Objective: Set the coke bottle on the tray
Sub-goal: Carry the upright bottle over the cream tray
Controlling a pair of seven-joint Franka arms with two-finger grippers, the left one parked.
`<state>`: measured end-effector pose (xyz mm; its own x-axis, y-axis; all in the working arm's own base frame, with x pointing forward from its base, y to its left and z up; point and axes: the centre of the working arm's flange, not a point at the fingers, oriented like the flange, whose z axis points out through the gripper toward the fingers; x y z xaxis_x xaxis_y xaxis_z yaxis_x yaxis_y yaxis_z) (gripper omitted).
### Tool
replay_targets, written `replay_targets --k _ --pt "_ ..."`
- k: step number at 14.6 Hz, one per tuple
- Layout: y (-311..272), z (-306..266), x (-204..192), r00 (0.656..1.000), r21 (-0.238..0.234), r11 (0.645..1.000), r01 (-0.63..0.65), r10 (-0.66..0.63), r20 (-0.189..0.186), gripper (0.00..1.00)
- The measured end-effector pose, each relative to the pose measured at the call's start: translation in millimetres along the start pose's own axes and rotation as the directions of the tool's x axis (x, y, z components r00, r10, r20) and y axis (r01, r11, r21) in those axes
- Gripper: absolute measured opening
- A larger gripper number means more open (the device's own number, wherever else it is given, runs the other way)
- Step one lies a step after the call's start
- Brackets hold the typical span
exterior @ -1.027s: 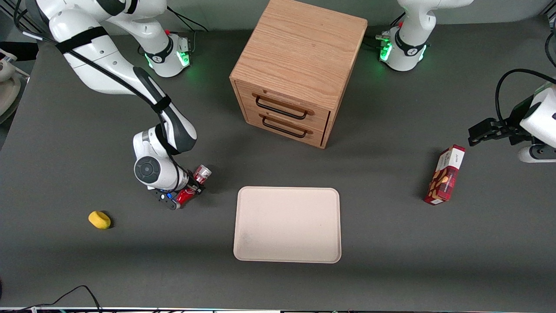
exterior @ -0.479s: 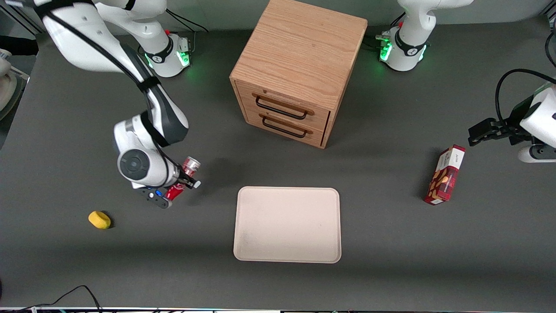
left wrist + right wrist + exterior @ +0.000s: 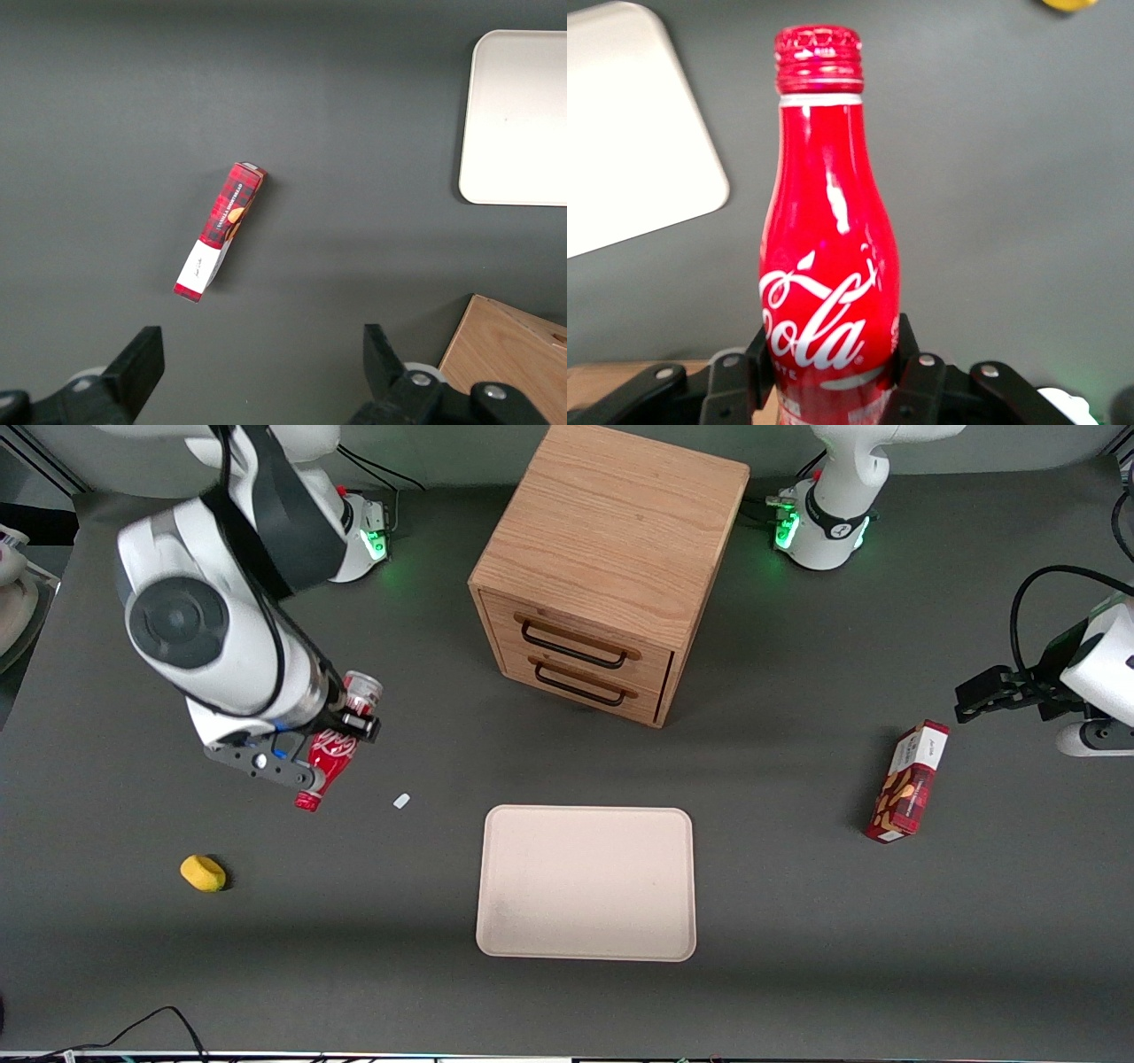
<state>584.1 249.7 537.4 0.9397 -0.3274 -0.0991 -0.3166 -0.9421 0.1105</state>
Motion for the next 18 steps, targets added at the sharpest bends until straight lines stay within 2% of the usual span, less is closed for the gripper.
replay_targets --k 2,5,9,12,14,16,18 --pt "-17.7 -23.1 -17.0 0.999 0.044 0.998 0.046 -0.045 -0.026 0.53" --pt "-55.3 -24.2 -25.0 0.993 0.121 0.986 0.116 -0.113 -0.033 0.53" --pt "-114.3 25.4 -3.6 0.987 0.258 0.953 0.159 -0.151 -0.05 0.53" --pt "-152.8 76.4 4.8 0.985 0.32 0.932 0.172 -0.168 -0.041 0.53" --pt "-168.4 108.7 9.5 0.983 0.323 0.929 0.18 -0.177 -0.038 0.53" --pt "-173.9 143.1 20.0 0.982 0.29 0.938 0.191 -0.186 -0.043 0.53" --pt "-174.1 180.0 32.7 0.978 0.261 0.943 0.207 -0.207 -0.027 0.53"
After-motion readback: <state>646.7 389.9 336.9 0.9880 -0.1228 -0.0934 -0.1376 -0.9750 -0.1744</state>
